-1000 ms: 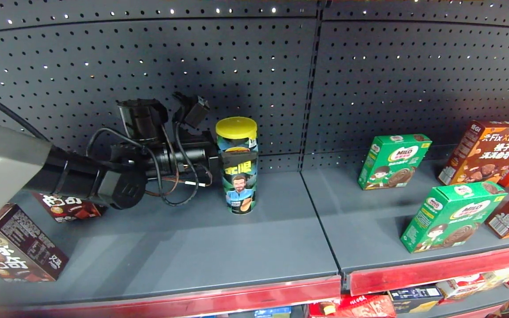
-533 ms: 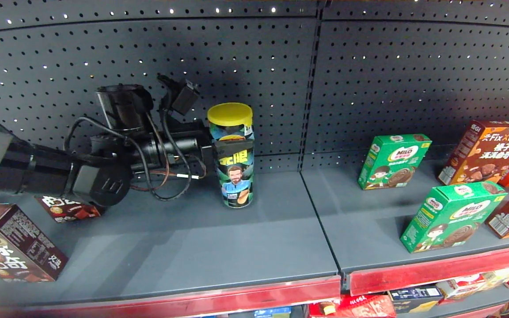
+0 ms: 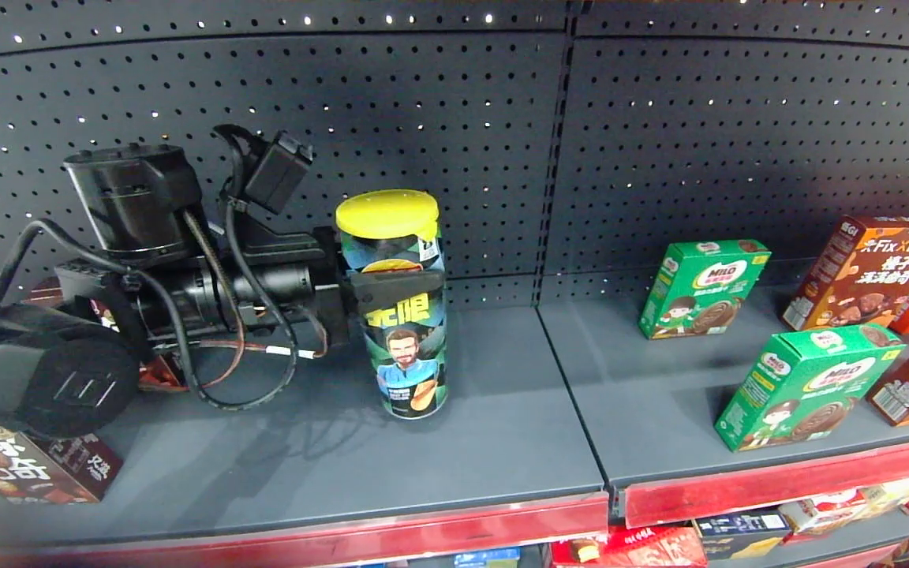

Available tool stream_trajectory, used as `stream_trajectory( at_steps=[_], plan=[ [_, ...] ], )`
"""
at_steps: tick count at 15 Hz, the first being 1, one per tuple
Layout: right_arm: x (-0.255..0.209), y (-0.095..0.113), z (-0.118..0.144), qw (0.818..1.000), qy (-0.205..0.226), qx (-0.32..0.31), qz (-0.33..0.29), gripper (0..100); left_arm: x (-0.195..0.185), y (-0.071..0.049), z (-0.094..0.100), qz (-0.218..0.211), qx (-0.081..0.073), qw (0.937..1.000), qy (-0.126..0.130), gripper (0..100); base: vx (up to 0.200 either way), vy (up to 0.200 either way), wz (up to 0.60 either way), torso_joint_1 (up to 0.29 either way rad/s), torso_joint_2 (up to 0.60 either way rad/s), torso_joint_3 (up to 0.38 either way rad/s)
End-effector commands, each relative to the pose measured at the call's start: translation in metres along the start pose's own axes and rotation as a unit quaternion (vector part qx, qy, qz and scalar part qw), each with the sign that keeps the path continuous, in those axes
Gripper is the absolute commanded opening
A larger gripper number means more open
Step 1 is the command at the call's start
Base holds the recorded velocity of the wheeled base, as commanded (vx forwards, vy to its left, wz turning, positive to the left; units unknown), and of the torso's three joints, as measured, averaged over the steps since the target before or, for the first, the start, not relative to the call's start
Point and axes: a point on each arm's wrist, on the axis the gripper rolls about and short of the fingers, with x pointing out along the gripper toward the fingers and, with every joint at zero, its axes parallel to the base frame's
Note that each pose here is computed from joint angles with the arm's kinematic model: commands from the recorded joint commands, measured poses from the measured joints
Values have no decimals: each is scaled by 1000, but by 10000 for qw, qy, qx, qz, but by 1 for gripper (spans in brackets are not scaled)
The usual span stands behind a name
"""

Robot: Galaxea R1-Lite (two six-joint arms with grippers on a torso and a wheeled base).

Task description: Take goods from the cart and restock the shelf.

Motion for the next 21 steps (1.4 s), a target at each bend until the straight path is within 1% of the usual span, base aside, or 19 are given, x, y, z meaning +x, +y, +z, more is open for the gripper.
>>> stream_trajectory(
  at_steps=[1,3,4,5,6,7,8,9,11,12,15,18,19,21],
  plan=[
    [1,0,0,10000,12,3,7,0,-13,-17,3,-16,13,10000,-13,0,0,0,0,0,0,0],
    [1,0,0,10000,12,3,7,0,-17,-22,-3,-24,-76,10000,59,0,0,0,0,0,0,0],
    [1,0,-1,10000,33,12,10,0,-21,-27,-9,-31,-160,9998,126,0,0,0,0,0,0,0],
    [1,0,-1,10000,33,12,10,0,-22,-29,-11,-31,-178,9997,141,0,0,0,0,0,0,0],
    [1,0,-1,10000,33,12,10,0,-24,-30,-17,-32,-226,9996,179,0,0,0,0,0,0,0],
    [1,0,-1,10000,33,12,10,0,-24,-30,-18,-32,-232,9996,184,0,0,0,0,0,0,0],
    [1,0,-2,10000,33,12,10,0,-24,-31,-20,-39,-184,9997,145,0,0,0,0,0,0,0],
    [1,0,-2,10000,33,12,10,0,-23,-30,-23,-47,-172,9997,136,0,0,0,0,0,0,0],
    [1,0,-1,10000,19,6,8,0,-19,-29,-29,-85,-237,9995,190,0,0,0,0,0,0,0],
    [1,0,-1,10000,26,1,9,0,-19,-29,-30,-85,-243,9995,195,0,0,0,0,0,0,0],
    [0,0,-1,10000,19,6,8,0,-14,-23,-39,-101,-348,9989,287,0,0,0,0,0,0,0],
    [0,0,-1,10000,19,-2,8,0,-8,-17,-51,-93,-324,9991,268,0,0,0,0,0,0,0],
    [0,0,-1,10000,19,6,8,0,-8,-17,-53,-85,-319,9991,259,0,0,0,0,0,0,0],
    [0,0,-1,10000,26,9,9,0,-9,-18,-58,-86,-367,9988,297,0,0,0,0,0,0,0]
  ],
)
